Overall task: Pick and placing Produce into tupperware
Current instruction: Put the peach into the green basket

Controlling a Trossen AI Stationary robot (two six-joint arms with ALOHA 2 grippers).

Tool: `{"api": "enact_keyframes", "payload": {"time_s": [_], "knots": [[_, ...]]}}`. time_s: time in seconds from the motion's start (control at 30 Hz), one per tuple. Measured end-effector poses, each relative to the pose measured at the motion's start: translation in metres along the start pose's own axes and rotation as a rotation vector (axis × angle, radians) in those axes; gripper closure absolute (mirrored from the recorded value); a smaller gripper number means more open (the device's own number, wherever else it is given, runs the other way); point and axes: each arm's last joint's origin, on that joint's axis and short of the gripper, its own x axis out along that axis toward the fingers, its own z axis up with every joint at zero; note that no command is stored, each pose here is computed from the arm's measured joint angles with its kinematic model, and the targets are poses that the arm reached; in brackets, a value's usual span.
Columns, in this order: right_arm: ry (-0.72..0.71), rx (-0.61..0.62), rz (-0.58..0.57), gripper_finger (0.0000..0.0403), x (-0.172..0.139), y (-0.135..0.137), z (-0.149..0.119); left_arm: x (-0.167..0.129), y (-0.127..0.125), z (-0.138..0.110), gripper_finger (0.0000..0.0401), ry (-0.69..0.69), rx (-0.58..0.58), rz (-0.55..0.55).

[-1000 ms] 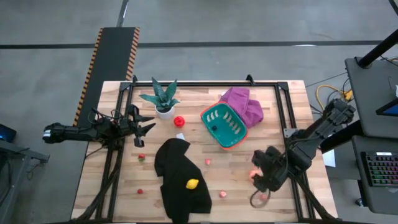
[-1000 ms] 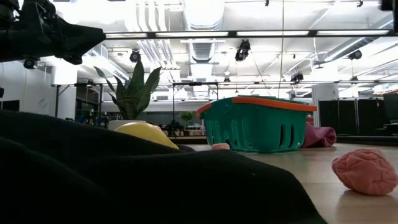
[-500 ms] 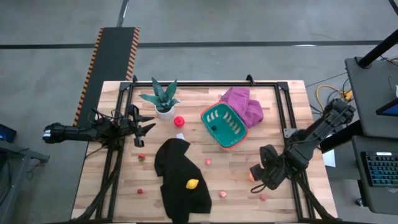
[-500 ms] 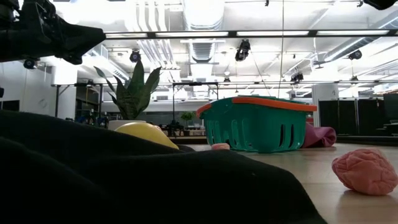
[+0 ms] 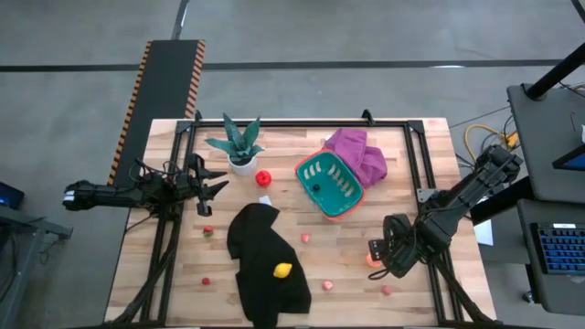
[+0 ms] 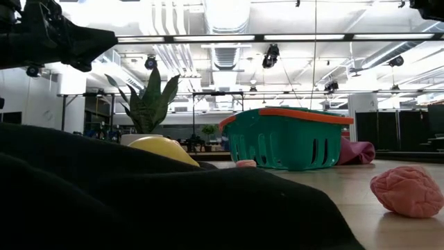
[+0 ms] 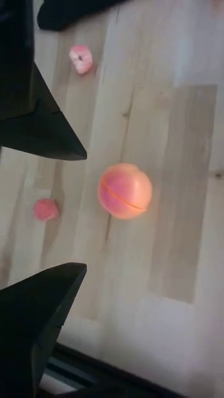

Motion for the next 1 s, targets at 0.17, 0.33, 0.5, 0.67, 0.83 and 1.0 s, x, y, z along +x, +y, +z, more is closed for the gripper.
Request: {"api": "enact_keyframes", "payload": {"time_s": [0.17, 0.33, 0.5, 0.67, 0.83, 1.0], "knots": [[0.014, 0.106, 0.016, 0.0129, 0.000, 0.002, 0.000, 0.000, 0.000, 0.000, 0.0293, -0.001, -0.001, 0.000], [-0.022, 0.176, -0.017, 0.0129, 0.015, 0.017, 0.005, 0.000, 0.000, 0.000, 0.0293, 0.001, -0.001, 0.000], [-0.035, 0.238, -0.110, 0.0129, 0.039, 0.040, 0.007, 0.000, 0.000, 0.000, 0.0293, 0.003, -0.002, -0.001], [-0.018, 0.254, -0.137, 0.0130, 0.046, 0.062, -0.004, 0.000, 0.000, -0.002, 0.0293, 0.019, 0.002, -0.004], [-0.052, 0.261, -0.184, 0.0138, 0.046, 0.076, -0.012, 0.000, 0.000, -0.002, 0.0293, 0.019, 0.003, -0.004], [-0.106, 0.266, -0.269, 0.0145, 0.049, 0.080, -0.013, 0.000, 0.000, -0.002, 0.0293, 0.017, 0.006, -0.004]]}}
